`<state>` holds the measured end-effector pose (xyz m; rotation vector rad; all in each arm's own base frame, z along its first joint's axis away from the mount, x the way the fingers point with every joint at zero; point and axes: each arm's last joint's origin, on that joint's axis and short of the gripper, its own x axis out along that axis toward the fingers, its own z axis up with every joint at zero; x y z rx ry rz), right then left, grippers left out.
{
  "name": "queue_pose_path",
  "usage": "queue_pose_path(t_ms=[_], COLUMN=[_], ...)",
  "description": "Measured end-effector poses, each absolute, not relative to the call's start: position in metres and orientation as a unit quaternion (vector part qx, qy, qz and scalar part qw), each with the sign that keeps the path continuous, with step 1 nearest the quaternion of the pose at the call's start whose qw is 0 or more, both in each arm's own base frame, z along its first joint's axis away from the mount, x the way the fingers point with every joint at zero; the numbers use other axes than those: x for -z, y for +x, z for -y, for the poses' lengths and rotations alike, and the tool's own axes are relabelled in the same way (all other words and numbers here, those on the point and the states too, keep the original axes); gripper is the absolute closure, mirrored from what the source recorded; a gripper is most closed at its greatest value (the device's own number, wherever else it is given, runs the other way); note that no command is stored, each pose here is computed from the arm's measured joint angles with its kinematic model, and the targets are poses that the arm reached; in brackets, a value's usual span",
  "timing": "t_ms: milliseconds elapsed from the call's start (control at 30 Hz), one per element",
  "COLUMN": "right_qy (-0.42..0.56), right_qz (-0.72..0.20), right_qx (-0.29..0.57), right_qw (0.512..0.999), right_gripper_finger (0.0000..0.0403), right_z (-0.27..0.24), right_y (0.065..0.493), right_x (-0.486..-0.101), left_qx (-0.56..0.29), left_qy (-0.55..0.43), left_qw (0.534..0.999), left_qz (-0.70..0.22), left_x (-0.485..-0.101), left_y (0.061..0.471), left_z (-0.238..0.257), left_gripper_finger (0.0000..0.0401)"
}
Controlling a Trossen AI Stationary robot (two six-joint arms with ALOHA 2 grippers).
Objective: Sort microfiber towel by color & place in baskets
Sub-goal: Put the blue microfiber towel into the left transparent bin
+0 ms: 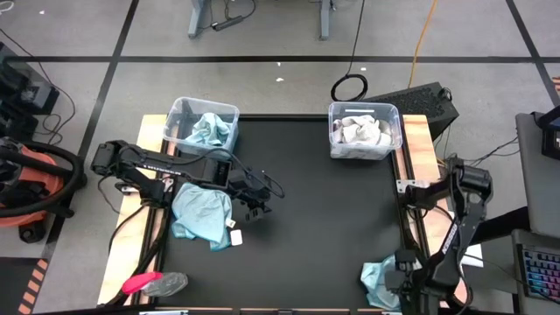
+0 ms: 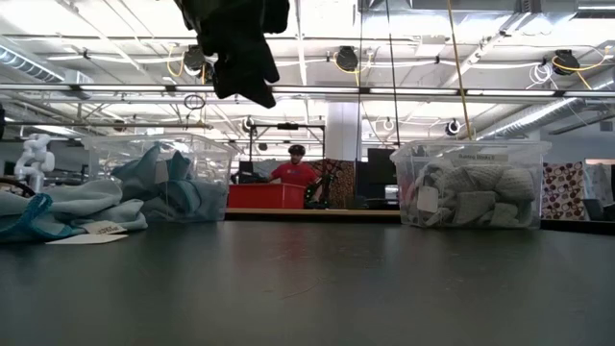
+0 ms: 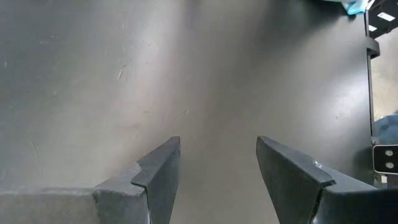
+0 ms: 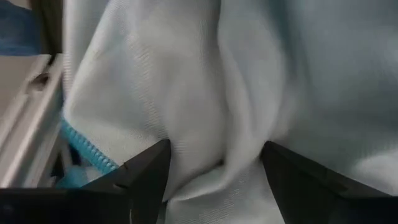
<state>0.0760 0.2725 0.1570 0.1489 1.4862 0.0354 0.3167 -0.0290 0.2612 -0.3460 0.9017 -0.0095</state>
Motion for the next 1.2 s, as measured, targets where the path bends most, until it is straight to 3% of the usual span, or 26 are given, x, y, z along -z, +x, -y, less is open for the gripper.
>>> queue_pose_path(t_ms=[233,767,1200], right_qy=[0.056,0.05,0.048], right_qz=[-0.682,-0.672,-0.672], right_qx=[-0.001,0.003,0.005], right_qw=[0.73,0.738,0.739], right_gripper_finger=[0.0174,0.0372,0.0385], right_z=[-0.278,-0.277,-0.276], right_y=[0.078,0.078,0.078], right_x=[-0.142,-0.139,-0.141], left_qx=[0.001,0.002,0.002], left_qy=[-0.177,-0.177,-0.177], left_qw=[0.885,0.885,0.885], left_qz=[-0.43,-0.43,-0.43], left_x=[-0.262,-0.262,-0.262], left_y=[0.317,0.317,0.317], left_z=[0.029,0.03,0.03], left_gripper_finger=[0.0185,0.0185,0.0185])
